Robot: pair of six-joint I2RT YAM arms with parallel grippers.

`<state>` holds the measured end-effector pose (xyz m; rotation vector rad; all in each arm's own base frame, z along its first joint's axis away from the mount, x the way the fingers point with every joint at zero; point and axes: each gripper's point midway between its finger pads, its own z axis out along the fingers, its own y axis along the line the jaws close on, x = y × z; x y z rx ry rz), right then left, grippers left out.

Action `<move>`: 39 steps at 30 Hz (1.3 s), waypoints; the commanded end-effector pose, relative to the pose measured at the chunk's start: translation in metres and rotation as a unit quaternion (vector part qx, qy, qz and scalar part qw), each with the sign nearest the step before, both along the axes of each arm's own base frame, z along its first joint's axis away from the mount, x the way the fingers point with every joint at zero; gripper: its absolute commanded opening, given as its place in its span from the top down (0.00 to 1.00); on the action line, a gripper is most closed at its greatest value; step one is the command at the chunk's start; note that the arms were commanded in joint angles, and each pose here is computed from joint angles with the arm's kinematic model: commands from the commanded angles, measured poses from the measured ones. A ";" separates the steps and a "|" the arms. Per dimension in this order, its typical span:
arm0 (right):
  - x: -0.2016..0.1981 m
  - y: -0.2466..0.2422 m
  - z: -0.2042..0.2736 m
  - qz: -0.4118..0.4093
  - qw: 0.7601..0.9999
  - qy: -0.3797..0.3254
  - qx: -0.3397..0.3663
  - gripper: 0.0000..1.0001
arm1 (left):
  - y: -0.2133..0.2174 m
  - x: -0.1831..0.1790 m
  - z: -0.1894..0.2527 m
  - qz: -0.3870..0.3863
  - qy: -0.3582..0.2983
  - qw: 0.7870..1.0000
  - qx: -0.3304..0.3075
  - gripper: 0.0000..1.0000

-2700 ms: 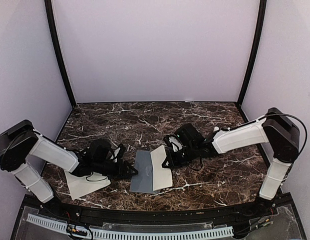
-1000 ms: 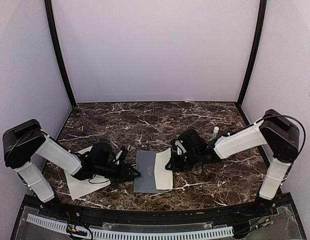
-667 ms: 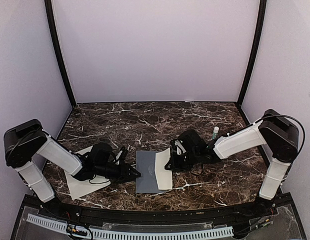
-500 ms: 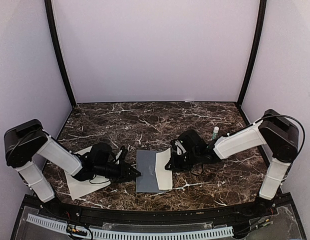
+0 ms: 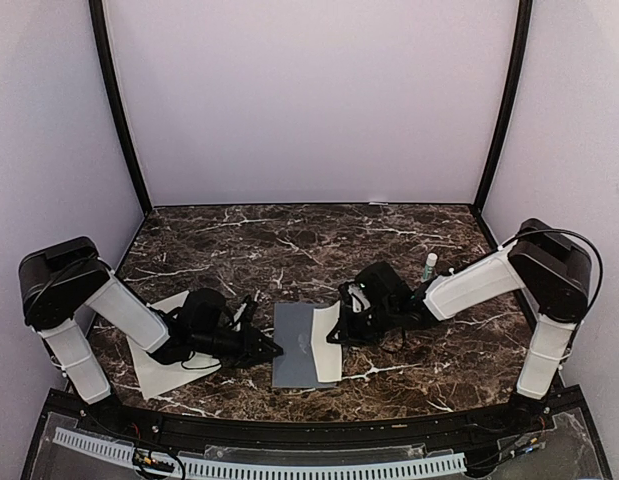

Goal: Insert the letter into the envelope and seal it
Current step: Place the letter in the envelope.

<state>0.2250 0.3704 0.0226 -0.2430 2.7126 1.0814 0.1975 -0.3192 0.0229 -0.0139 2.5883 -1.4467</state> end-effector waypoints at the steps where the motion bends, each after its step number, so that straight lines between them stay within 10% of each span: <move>1: -0.003 0.010 0.003 0.022 1.000 0.005 0.021 1.00 | -0.005 -0.001 0.000 -0.010 -0.003 1.000 -0.004 0.79; 25: 0.002 0.024 0.016 0.045 0.999 -0.029 -0.004 0.99 | -0.006 0.000 -0.001 -0.018 -0.010 1.000 0.008 0.86; 39: 0.010 -0.001 0.040 0.024 0.995 -0.073 -0.057 0.64 | 0.002 0.004 0.008 -0.010 -0.038 0.999 0.028 0.72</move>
